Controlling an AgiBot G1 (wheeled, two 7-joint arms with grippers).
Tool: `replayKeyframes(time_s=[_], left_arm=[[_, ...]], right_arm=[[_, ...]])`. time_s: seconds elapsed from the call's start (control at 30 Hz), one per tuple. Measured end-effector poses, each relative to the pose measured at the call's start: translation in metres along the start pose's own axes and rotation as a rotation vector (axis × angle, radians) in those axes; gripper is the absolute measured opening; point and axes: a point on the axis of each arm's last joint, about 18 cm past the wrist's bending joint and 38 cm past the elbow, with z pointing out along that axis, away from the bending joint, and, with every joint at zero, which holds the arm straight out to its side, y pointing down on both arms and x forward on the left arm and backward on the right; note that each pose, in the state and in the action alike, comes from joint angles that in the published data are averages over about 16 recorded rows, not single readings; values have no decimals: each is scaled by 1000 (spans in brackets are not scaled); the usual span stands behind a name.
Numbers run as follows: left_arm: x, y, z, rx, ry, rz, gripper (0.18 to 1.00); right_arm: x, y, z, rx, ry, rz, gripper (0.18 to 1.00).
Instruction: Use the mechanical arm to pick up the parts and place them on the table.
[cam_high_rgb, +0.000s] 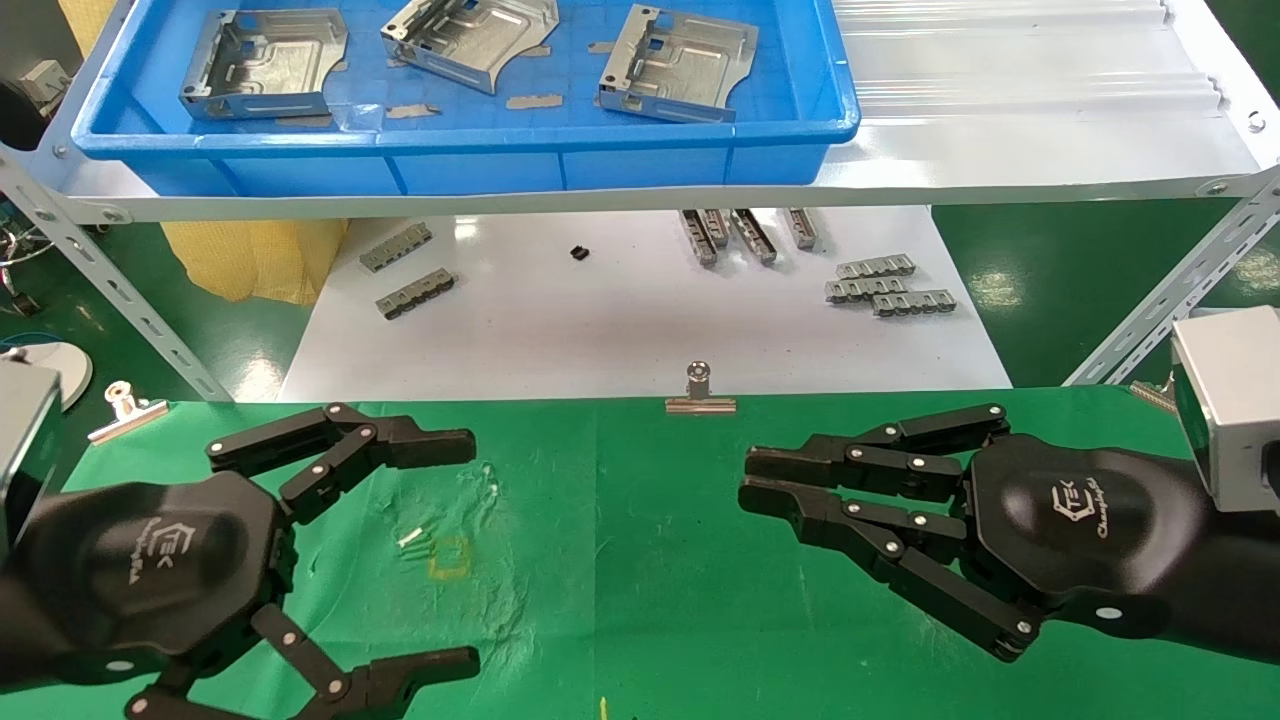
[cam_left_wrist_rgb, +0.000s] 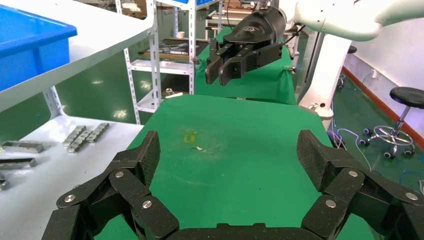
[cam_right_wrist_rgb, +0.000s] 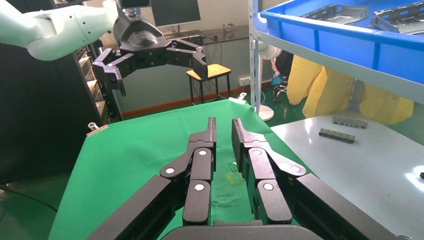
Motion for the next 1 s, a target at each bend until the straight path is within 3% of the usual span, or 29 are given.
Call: replayKeyframes(time_s=[0.57, 1.0], left_arm=[[0, 0, 0, 0, 0, 0, 1001], [-10, -12, 2, 6, -14, 32, 1001]], right_arm=[[0, 0, 0, 0, 0, 0, 196], [0, 0, 0, 0, 0, 0, 192]])
